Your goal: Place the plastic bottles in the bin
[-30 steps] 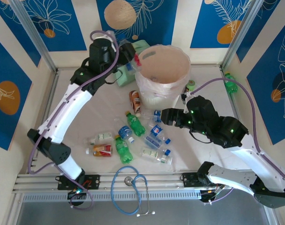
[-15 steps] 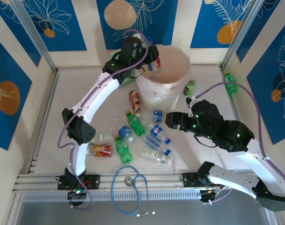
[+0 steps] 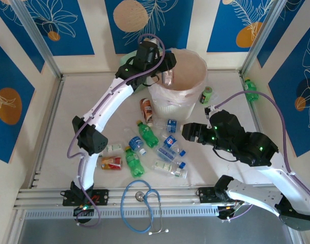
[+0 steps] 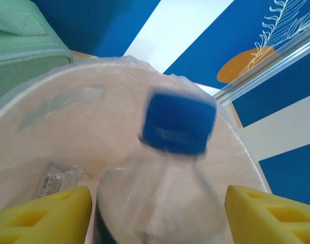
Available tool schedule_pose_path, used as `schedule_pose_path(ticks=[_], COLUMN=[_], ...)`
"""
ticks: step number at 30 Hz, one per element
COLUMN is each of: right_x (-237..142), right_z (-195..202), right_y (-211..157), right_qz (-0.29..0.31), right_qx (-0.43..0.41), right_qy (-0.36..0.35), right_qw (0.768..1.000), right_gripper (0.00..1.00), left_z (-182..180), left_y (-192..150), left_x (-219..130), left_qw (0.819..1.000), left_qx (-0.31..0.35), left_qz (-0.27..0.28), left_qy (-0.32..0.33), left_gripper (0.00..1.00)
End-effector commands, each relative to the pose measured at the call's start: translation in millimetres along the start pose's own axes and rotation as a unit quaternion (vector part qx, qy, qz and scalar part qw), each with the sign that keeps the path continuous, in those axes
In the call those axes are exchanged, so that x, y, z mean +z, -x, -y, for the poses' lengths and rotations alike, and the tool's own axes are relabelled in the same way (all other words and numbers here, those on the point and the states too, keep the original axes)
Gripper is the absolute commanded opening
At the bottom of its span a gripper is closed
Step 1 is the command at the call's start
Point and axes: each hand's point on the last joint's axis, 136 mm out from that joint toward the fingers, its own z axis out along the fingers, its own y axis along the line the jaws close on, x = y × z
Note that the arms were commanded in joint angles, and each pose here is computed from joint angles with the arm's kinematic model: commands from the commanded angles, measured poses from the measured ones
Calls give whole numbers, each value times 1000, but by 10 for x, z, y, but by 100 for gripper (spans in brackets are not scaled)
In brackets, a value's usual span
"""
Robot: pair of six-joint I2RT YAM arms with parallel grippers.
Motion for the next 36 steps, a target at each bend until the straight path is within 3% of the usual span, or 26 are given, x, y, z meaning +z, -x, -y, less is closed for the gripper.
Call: schedule_pose_path(ticks=[1, 8, 13, 20, 26, 30, 36], right_x=[-19, -9, 30, 198, 361, 515, 840], right_z=[50, 23, -43, -314, -495, -447, -142], right_y=[5, 20, 7, -109, -222, -489, -1082], right_qz=[5, 6, -3, -38, -68, -113, -200], right_qx=[7, 4, -3, -47, -85, -106, -121], right_qy=[-8, -2, 10, 52, 61, 43, -43], right_qw=[1000, 1000, 1000, 997, 992, 987, 971], right_gripper=[81, 82, 82, 82, 82, 85, 83], left_z=[148, 288, 289, -397, -1211, -1659, -2042], left_y=[63, 230, 368, 299, -153, -613, -1225], left_x=[-70, -322, -731, -1592, -2276, -2638, -2733], left_qw=[1000, 998, 996, 988, 980, 970, 962], left_qx=[19, 36, 54, 48, 14, 6, -24], left_qz=[15, 43, 65, 104, 74, 31, -31], left_qy=[-11, -16, 6, 105, 185, 241, 269], left_gripper=[73, 74, 73, 75, 75, 74, 73])
